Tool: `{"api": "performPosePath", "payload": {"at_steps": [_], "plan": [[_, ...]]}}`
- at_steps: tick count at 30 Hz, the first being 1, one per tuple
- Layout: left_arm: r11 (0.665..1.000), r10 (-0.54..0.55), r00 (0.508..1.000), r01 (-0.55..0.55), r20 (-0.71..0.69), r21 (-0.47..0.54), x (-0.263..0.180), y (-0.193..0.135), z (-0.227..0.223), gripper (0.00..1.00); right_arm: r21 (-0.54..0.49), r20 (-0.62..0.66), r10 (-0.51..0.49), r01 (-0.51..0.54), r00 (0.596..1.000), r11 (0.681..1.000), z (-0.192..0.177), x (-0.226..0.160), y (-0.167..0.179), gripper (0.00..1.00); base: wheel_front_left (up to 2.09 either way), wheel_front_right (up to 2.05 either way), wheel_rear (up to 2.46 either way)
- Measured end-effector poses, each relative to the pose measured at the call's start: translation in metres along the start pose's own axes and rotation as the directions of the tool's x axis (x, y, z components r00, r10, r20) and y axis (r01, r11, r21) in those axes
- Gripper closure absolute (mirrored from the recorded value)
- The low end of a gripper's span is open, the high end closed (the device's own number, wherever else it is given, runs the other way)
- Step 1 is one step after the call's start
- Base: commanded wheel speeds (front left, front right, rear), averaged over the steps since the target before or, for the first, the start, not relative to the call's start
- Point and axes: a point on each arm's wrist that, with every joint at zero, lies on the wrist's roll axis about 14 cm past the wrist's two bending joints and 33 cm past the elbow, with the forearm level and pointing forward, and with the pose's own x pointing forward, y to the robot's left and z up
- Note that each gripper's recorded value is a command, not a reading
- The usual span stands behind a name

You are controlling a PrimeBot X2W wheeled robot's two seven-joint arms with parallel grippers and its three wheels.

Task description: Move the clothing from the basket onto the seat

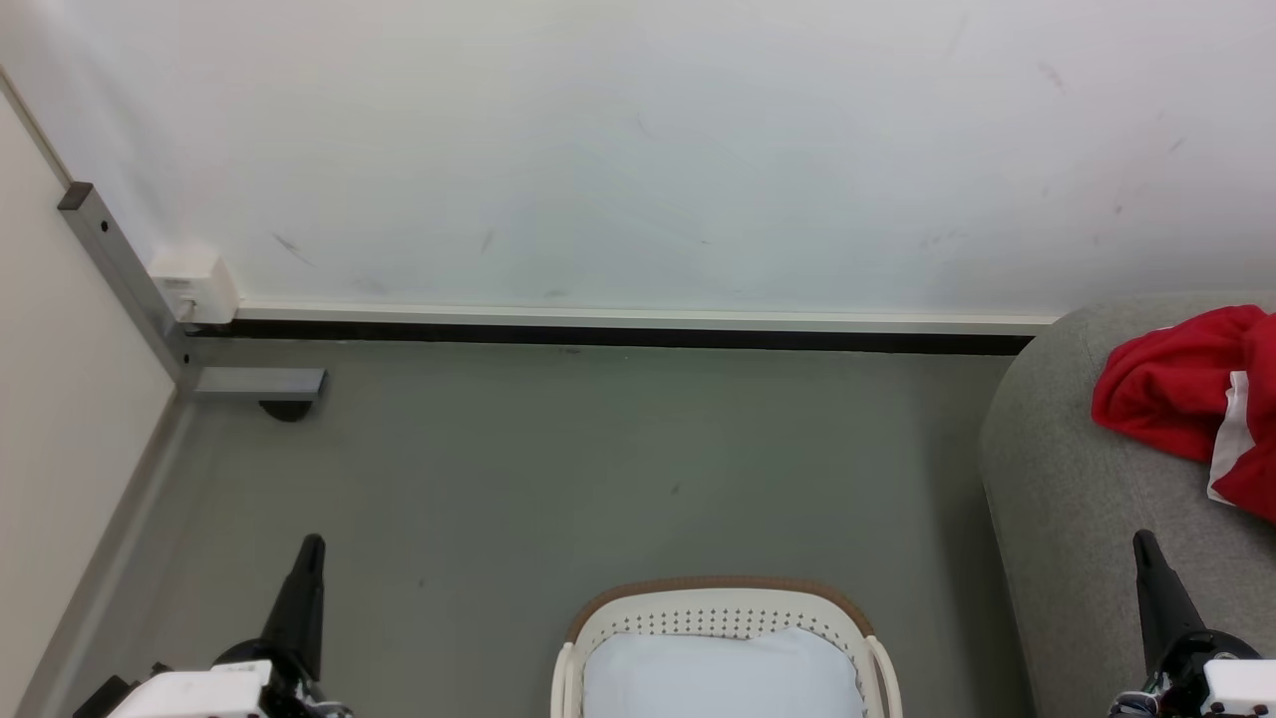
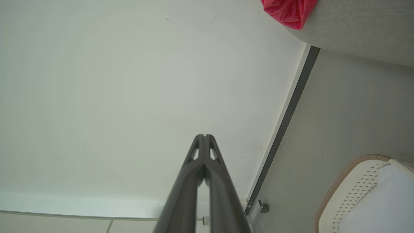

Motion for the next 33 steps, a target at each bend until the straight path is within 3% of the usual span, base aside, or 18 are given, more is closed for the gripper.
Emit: {"api": "performPosePath", "payload": {"at_steps": [33], "plan": [[1.0,0.0,1.0,0.0,0.0,0.0,0.0,-0.0001,0.0,1.0,0.0,0.001,0.0,0.0,1.0,1.0,0.0001,0.0,0.0,1.0,0.0,0.0,0.0]]}}
